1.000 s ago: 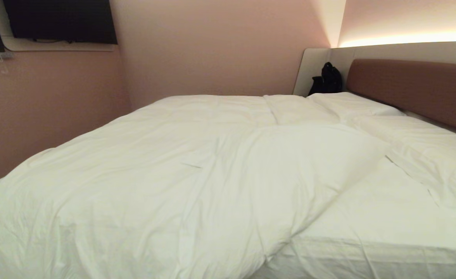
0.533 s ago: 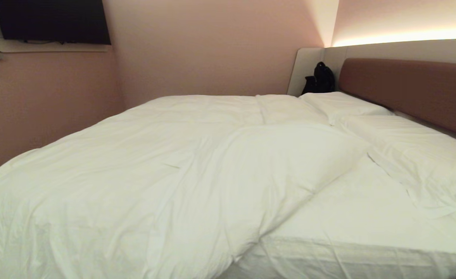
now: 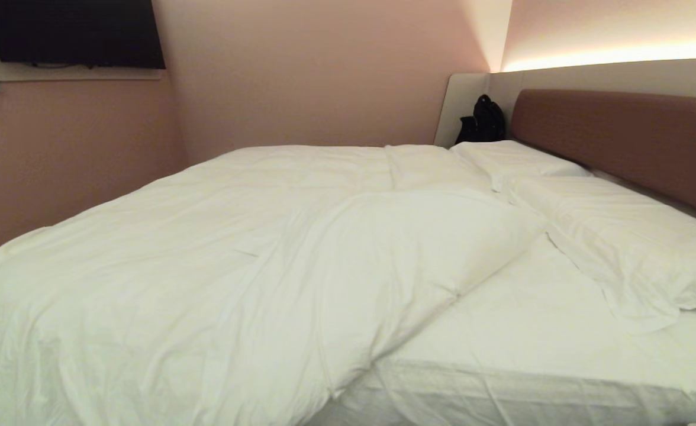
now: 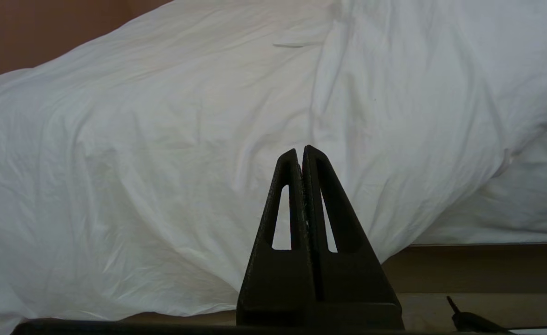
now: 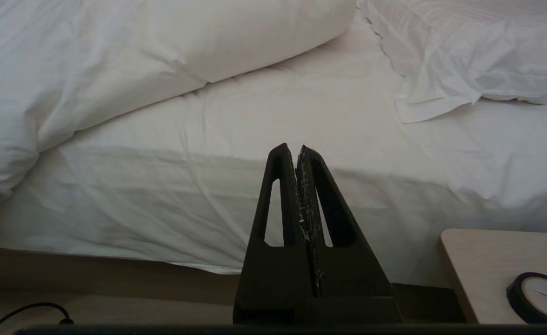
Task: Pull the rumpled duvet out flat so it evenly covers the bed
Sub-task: Hold the folded corner of the quilt
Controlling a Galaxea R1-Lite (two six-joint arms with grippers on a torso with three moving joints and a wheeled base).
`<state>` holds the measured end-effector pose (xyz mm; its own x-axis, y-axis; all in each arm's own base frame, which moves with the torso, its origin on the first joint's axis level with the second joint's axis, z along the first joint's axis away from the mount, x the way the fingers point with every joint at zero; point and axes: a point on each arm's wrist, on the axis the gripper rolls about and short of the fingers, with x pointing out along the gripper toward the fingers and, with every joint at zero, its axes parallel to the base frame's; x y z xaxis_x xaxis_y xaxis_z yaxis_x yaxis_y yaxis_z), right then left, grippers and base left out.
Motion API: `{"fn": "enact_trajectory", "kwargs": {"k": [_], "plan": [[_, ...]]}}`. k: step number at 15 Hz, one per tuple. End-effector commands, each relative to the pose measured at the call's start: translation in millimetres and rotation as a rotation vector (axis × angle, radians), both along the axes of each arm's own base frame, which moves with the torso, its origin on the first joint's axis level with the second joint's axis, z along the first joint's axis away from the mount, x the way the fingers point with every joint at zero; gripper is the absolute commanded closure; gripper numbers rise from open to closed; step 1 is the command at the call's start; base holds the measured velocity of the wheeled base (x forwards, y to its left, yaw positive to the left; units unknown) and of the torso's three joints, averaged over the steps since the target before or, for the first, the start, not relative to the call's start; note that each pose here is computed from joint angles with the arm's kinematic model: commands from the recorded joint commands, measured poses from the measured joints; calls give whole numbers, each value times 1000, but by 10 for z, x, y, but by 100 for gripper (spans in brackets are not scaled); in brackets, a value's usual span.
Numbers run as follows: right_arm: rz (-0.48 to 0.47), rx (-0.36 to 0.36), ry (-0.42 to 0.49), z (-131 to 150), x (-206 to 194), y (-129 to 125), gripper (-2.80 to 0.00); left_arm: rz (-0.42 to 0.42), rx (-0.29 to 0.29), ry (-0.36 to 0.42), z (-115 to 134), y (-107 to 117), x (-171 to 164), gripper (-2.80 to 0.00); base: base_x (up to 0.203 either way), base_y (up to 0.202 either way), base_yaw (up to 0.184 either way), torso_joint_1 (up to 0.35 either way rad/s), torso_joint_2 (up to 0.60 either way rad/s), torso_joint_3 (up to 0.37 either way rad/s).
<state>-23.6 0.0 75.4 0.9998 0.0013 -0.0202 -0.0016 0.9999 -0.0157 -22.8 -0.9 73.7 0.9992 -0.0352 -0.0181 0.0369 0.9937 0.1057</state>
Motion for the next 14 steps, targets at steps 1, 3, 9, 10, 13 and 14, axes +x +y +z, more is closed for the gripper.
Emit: {"fn": "enact_trajectory", "kwargs": {"k": [1,3,9,10,13,14], "plan": [[-1,0,0,0,0,0,0,0,1,0,-1,0,0,0,0,0,0,0,0,0],[-1,0,0,0,0,0,0,0,1,0,-1,0,0,0,0,0,0,0,0,0],[0,-9,0,5,-3,0,0,0,1,0,-1,0,0,0,0,0,0,0,0,0],[1,-10,1,3,-3,0,0,0,1,0,-1,0,0,0,0,0,0,0,0,0],[2,-15,7,5,-6,1,0,0,1,0,-1,0,0,0,0,0,0,0,0,0],[0,-20,8,21,-14,0,0,1,1,0,-1,0,0,0,0,0,0,0,0,0]]}}
